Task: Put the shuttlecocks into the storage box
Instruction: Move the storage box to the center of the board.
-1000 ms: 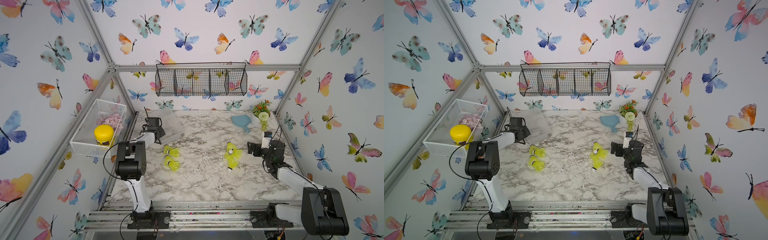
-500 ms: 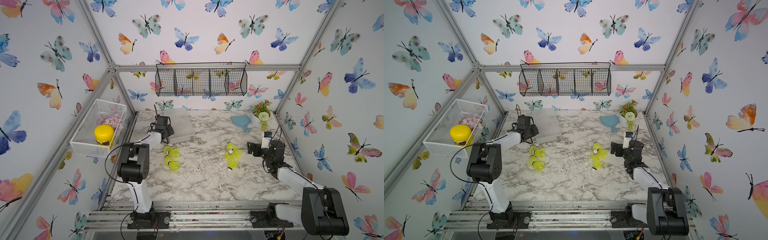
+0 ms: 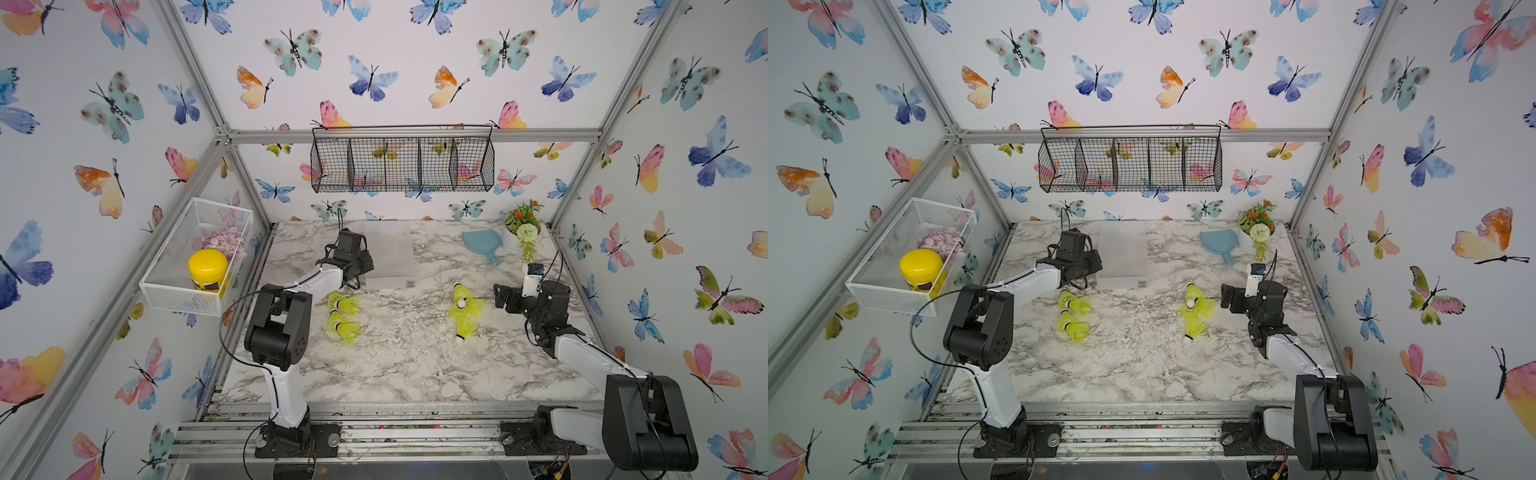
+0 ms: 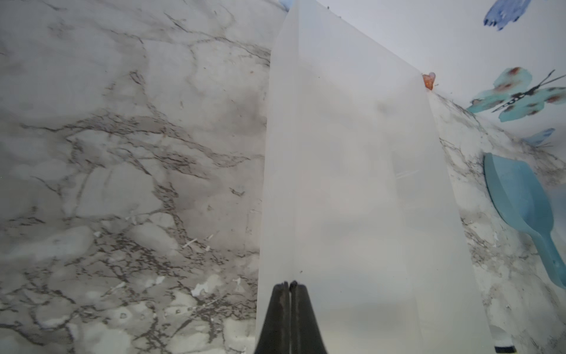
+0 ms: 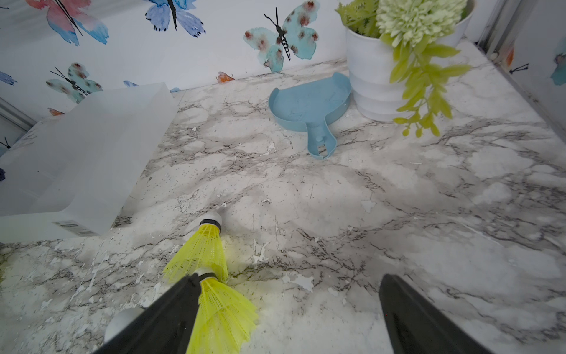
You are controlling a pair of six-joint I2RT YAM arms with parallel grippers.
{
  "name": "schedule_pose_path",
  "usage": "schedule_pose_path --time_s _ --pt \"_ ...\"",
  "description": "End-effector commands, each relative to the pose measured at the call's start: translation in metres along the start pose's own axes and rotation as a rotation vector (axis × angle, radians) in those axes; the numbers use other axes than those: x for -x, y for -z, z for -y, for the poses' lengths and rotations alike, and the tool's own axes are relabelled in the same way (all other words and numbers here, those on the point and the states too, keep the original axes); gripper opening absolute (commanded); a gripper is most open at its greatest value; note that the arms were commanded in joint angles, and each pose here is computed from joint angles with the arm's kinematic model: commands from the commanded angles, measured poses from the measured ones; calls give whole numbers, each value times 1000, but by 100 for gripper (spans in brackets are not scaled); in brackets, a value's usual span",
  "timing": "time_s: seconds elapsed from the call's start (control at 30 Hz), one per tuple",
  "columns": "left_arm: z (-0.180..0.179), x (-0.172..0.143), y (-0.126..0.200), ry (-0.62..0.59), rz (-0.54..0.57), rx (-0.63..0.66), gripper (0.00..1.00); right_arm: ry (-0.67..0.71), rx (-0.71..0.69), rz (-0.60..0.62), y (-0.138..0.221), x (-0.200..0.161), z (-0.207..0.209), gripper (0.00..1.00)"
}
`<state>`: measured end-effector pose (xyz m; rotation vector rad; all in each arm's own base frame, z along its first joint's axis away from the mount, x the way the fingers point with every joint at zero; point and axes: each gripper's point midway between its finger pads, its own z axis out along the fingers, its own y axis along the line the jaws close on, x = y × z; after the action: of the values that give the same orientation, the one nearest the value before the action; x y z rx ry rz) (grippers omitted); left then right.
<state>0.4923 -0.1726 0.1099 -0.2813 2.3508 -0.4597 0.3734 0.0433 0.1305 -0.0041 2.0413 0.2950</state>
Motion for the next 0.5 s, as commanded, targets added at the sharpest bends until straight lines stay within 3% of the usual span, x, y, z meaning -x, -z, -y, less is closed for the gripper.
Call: schedule_pose_path --time_s 0.0,0.47 --pt "29 -2 25 -1 15 -71 0 -9 3 -2 2 2 -1 98" --pt "37 -103 88 -37 -68 -105 0 -28 44 -18 0 1 -7 98"
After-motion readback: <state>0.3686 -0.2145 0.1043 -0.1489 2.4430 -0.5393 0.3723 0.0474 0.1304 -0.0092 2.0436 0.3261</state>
